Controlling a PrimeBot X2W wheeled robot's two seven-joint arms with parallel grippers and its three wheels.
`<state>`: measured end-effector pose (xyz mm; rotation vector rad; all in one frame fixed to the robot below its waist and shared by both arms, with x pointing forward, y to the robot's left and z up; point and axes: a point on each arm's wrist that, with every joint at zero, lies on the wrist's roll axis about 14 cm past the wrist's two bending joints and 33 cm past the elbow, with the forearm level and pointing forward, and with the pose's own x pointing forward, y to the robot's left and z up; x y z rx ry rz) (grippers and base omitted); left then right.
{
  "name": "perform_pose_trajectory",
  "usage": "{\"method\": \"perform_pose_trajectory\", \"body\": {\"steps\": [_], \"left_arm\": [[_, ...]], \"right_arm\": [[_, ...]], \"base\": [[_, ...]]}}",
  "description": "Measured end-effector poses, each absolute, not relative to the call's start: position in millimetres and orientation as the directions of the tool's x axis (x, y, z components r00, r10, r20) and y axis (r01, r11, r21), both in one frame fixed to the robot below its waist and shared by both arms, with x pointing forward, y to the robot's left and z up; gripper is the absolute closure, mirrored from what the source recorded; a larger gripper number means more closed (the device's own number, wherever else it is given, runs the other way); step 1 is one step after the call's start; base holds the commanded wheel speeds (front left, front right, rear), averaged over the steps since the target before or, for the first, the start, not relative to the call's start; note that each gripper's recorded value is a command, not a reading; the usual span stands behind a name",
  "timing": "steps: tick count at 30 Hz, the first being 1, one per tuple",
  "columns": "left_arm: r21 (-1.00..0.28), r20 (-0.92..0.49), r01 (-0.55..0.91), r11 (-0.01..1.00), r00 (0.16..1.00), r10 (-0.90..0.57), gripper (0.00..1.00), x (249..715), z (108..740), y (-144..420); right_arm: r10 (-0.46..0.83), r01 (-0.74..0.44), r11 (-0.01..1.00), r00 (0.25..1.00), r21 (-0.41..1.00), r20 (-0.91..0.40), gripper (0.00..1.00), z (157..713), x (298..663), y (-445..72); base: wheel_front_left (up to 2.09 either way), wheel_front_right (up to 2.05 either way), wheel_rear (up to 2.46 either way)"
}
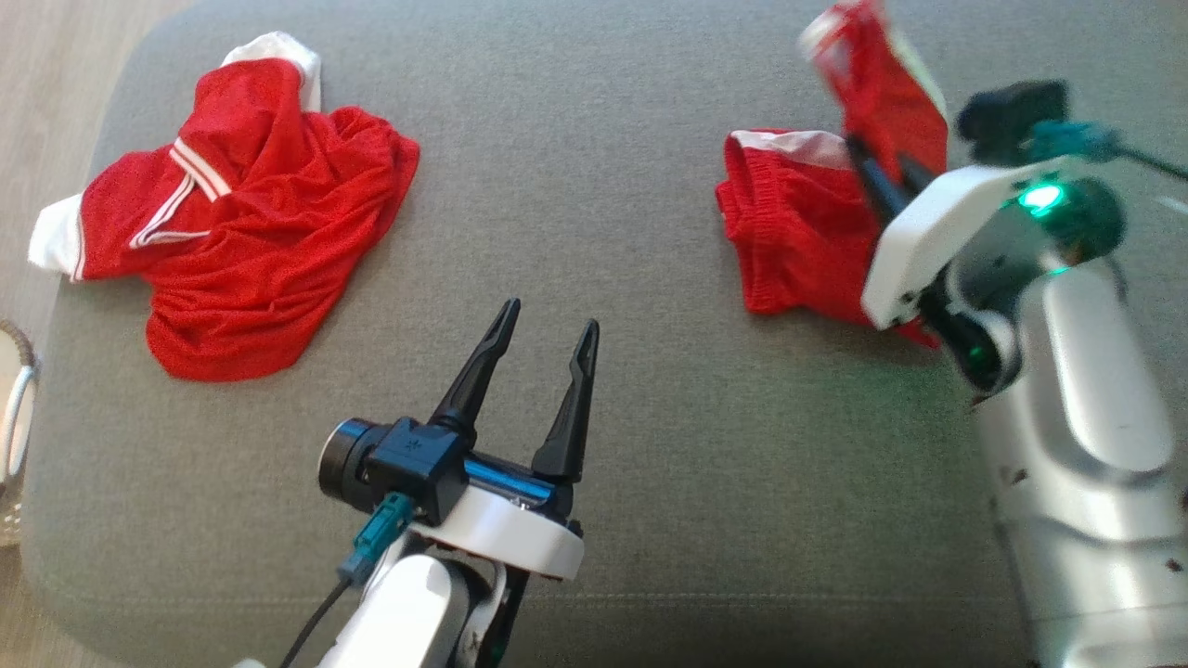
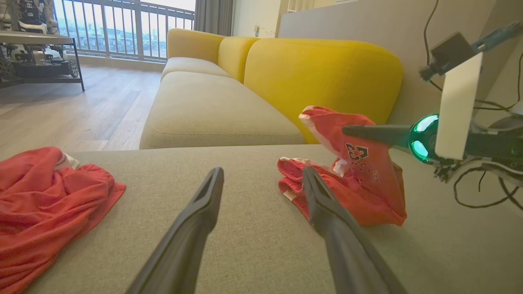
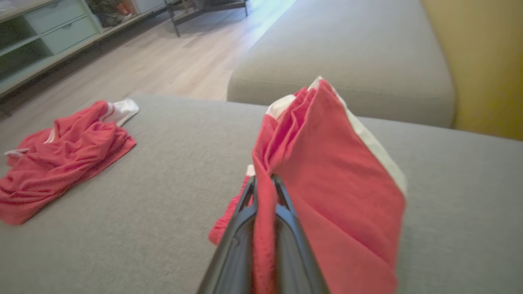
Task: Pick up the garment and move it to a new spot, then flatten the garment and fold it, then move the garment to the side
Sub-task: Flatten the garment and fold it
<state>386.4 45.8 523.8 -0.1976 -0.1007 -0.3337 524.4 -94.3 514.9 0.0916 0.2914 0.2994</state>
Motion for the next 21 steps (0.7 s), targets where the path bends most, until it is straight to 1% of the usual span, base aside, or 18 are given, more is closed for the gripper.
{"method": "perform_pose_trajectory", "body": {"steps": [6, 7, 8, 9, 11, 15, 18, 21], "left_arm": [[-0.197, 0.112, 0.314, 0.929, 0.948, -0.297, 0.0, 385.8, 518.7, 51.2], [-0.199, 0.11, 0.305, 0.931, 0.951, -0.288, 0.0, 385.9, 518.4, 52.9], [-0.199, 0.109, 0.302, 0.932, 0.952, -0.285, 0.0, 385.7, 518.3, 53.8], [-0.199, 0.109, 0.299, 0.933, 0.953, -0.282, 0.0, 385.5, 518.3, 54.7], [-0.197, 0.111, 0.294, 0.935, 0.955, -0.277, 0.0, 385.2, 519.1, 56.0], [-0.193, 0.123, 0.29, 0.937, 0.955, -0.271, 0.0, 384.4, 523.6, 57.0], [-0.191, 0.135, 0.278, 0.941, 0.957, -0.256, 0.0, 384.4, 528.0, 60.1], [-0.198, 0.139, 0.262, 0.945, 0.961, -0.238, 0.0, 380.6, 529.8, 64.0]], "right_arm": [[0.404, -0.357, 0.914, 0.838, 0.191, -0.368, 1.0, 466.1, 508.2, -55.7], [0.417, -0.364, 0.908, 0.828, 0.205, -0.376, 0.73, 459.2, 504.7, -50.8], [0.434, -0.374, 0.9, 0.821, 0.224, -0.371, 0.04, 456.0, 501.7, -44.9], [0.451, -0.382, 0.89, 0.818, 0.248, -0.357, 0.0, 455.5, 499.3, -39.1], [0.476, -0.4, 0.875, 0.813, 0.273, -0.335, 0.0, 457.2, 496.1, -30.0], [0.464, -0.389, 0.871, 0.852, 0.3, -0.243, 0.0, 476.8, 499.8, -34.0], [0.418, -0.362, 0.886, 0.895, 0.29, -0.159, 0.0, 495.1, 500.4, -50.4], [0.326, -0.304, 0.929, 0.942, 0.212, -0.08, 0.0, 510.0, 497.1, -82.6]], "base": [[0.0, 0.0, 0.0], [0.0, 0.0, 0.0], [0.0, 0.0, 0.0], [0.0, 0.0, 0.0], [0.0, 0.0, 0.0], [0.0, 0.0, 0.0], [0.0, 0.0, 0.0], [0.0, 0.0, 0.0]]}}
